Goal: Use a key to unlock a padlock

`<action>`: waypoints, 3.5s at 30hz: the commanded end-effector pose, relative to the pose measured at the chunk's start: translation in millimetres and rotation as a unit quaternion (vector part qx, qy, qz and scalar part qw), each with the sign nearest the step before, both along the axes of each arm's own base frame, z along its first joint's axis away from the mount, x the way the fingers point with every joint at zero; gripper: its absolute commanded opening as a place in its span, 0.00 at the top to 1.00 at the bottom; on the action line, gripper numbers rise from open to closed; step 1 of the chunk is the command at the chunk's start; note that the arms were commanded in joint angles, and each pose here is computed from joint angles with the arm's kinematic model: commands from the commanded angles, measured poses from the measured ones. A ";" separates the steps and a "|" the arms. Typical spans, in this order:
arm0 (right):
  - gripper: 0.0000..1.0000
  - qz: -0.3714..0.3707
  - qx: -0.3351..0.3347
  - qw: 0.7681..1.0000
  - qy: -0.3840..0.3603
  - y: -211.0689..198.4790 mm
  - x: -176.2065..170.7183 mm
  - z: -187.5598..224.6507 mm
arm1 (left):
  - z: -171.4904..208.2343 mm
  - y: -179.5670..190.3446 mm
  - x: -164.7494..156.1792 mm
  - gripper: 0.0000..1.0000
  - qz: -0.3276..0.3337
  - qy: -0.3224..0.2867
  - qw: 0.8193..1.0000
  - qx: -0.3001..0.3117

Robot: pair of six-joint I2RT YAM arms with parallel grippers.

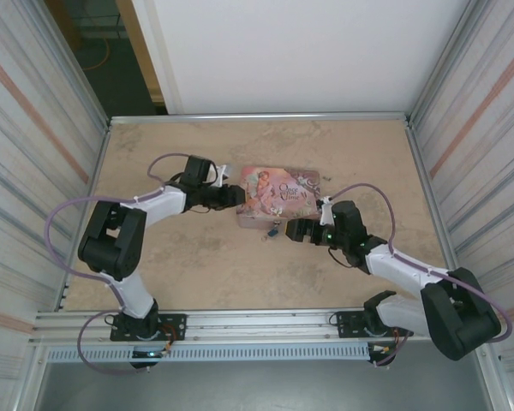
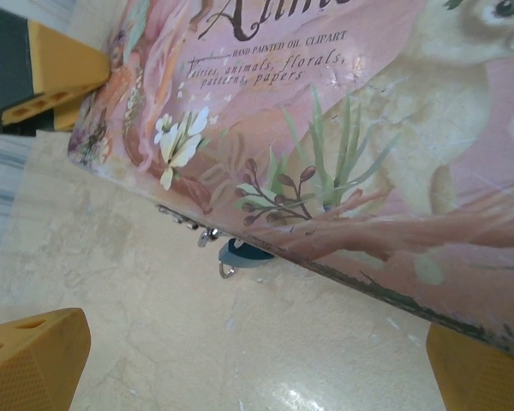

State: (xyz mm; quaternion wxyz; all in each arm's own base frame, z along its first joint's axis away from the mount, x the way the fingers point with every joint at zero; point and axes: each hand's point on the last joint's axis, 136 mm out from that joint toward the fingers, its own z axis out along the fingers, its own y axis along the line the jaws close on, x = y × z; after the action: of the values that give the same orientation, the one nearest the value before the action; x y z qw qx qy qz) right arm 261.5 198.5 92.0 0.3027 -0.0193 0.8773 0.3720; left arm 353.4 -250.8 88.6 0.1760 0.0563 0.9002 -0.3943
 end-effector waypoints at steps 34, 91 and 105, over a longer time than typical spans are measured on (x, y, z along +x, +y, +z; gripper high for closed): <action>0.02 0.059 0.004 0.991 -0.122 -11.6 22.8 23.0 | 45.6 29.0 -40.6 0.50 0.046 -0.023 0.999 -0.002; 0.21 0.111 0.037 0.982 -0.150 43.3 25.8 -21.0 | 13.5 -43.0 -25.0 0.94 -0.053 0.033 0.998 0.033; 0.28 0.139 0.059 0.975 -0.162 60.8 28.1 -18.9 | 2.5 -41.3 -25.5 0.95 -0.054 0.041 0.997 0.042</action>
State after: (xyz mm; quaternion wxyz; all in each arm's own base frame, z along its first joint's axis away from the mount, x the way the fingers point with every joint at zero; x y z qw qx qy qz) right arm 283.4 246.6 55.6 0.3644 -0.1609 0.8077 0.4347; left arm 329.1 -294.8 106.9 0.1266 0.0926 0.9084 -0.3876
